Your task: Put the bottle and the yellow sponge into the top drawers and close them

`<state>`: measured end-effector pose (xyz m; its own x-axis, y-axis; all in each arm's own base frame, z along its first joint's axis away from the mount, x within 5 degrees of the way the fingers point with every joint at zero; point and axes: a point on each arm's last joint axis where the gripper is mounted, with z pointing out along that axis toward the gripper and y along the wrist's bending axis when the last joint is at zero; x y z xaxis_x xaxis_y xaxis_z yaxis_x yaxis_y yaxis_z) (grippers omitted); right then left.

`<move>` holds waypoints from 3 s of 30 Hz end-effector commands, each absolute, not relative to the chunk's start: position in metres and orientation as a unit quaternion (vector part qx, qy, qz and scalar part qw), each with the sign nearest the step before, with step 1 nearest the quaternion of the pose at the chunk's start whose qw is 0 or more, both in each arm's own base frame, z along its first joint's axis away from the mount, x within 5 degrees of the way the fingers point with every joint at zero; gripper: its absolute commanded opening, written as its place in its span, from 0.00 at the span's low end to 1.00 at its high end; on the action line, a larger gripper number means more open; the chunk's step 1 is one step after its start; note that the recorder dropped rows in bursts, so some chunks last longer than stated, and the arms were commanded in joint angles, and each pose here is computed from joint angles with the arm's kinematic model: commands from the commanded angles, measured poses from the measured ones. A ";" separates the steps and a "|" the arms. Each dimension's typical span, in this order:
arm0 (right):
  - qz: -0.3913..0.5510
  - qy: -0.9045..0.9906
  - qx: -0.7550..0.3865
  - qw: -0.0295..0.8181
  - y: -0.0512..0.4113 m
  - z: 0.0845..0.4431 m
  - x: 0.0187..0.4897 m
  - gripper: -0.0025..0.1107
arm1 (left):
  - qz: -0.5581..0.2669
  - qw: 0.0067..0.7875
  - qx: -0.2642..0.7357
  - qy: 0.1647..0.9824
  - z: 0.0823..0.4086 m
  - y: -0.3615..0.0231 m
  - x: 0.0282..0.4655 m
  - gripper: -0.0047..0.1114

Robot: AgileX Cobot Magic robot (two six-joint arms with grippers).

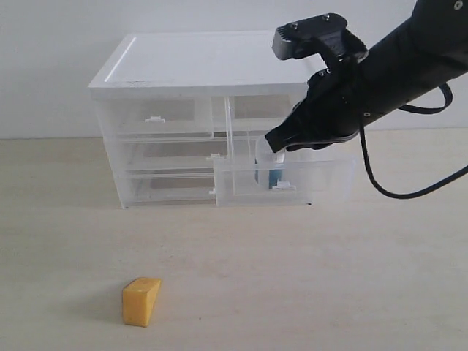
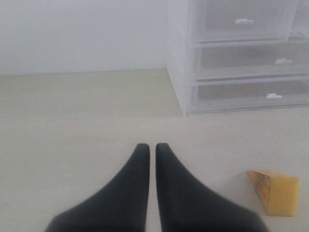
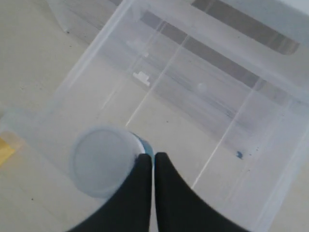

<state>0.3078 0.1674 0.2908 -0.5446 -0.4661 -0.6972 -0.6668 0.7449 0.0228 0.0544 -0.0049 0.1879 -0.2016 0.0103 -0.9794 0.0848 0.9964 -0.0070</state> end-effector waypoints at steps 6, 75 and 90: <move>0.212 0.850 -0.327 0.355 0.178 0.296 0.306 0.02 | -0.030 0.630 0.030 0.775 0.187 -0.005 0.054 0.08; 0.088 0.815 -0.351 0.453 0.163 0.318 0.321 0.02 | -0.030 0.630 0.030 0.775 0.187 -0.005 0.054 0.08; 0.125 0.857 -0.400 0.301 0.153 0.324 0.276 0.02 | -0.030 0.630 0.030 0.775 0.187 -0.005 0.054 0.08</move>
